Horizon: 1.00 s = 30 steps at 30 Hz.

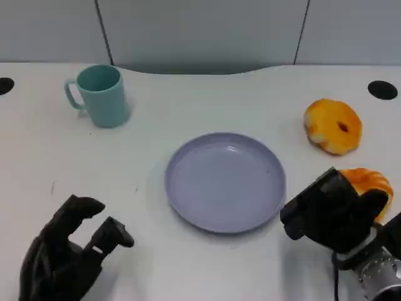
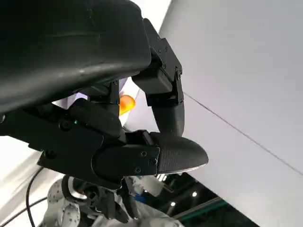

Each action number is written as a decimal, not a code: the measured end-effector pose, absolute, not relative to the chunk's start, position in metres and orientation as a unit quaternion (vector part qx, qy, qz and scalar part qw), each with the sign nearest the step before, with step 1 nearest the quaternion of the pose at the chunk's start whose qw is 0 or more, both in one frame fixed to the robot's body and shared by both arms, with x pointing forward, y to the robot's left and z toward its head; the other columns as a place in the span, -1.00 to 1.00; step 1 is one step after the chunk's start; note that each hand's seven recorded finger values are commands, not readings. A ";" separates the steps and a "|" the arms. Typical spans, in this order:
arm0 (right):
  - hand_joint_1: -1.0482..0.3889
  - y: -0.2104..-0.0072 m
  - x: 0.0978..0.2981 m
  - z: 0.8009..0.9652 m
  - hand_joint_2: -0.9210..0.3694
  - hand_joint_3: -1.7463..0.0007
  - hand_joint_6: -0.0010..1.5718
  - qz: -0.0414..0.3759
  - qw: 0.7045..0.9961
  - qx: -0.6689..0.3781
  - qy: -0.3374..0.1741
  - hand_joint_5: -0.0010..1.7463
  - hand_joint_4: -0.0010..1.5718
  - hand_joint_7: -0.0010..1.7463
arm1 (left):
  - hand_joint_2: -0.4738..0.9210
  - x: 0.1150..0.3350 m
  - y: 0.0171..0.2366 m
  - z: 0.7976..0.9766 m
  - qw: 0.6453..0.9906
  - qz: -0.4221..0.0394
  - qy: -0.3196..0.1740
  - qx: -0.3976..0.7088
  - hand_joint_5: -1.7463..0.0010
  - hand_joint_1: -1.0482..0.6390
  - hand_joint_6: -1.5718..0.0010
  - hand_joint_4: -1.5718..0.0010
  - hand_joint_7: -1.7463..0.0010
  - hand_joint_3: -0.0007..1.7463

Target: Grasp the bread from the table and place it into the plate.

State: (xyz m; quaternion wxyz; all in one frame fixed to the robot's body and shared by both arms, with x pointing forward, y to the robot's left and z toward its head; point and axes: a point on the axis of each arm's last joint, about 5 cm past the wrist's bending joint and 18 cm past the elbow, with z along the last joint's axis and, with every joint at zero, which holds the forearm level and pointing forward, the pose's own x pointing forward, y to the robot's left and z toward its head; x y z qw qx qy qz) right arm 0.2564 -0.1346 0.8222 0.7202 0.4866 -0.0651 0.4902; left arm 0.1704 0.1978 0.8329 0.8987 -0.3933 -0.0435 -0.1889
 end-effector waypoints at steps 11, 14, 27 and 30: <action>-0.52 -0.132 0.264 0.827 -0.93 1.00 0.76 0.494 0.720 0.482 -0.073 -0.98 0.99 -1.00 | 1.00 0.197 0.198 0.847 0.911 -0.210 -0.080 -0.346 -0.80 -0.65 0.28 0.36 -0.20 -0.63; -0.49 -0.132 0.265 0.827 -0.91 1.00 0.75 0.494 0.720 0.480 -0.077 -0.99 0.99 -0.99 | 1.00 0.196 0.196 0.842 0.912 -0.207 -0.068 -0.346 -0.81 -0.65 0.30 0.36 -0.23 -0.61; -0.38 -0.135 0.265 0.828 -0.90 1.00 0.79 0.488 0.732 0.472 -0.060 -0.95 1.00 -0.99 | 1.00 0.183 0.195 0.830 0.907 -0.194 -0.049 -0.371 -0.85 -0.66 0.35 0.39 -0.33 -0.58; -0.38 -0.135 0.264 0.827 -0.92 0.99 0.79 0.487 0.732 0.472 -0.058 -0.95 1.00 -0.99 | 1.00 0.183 0.196 0.830 0.907 -0.194 -0.051 -0.371 -0.86 -0.67 0.35 0.39 -0.33 -0.57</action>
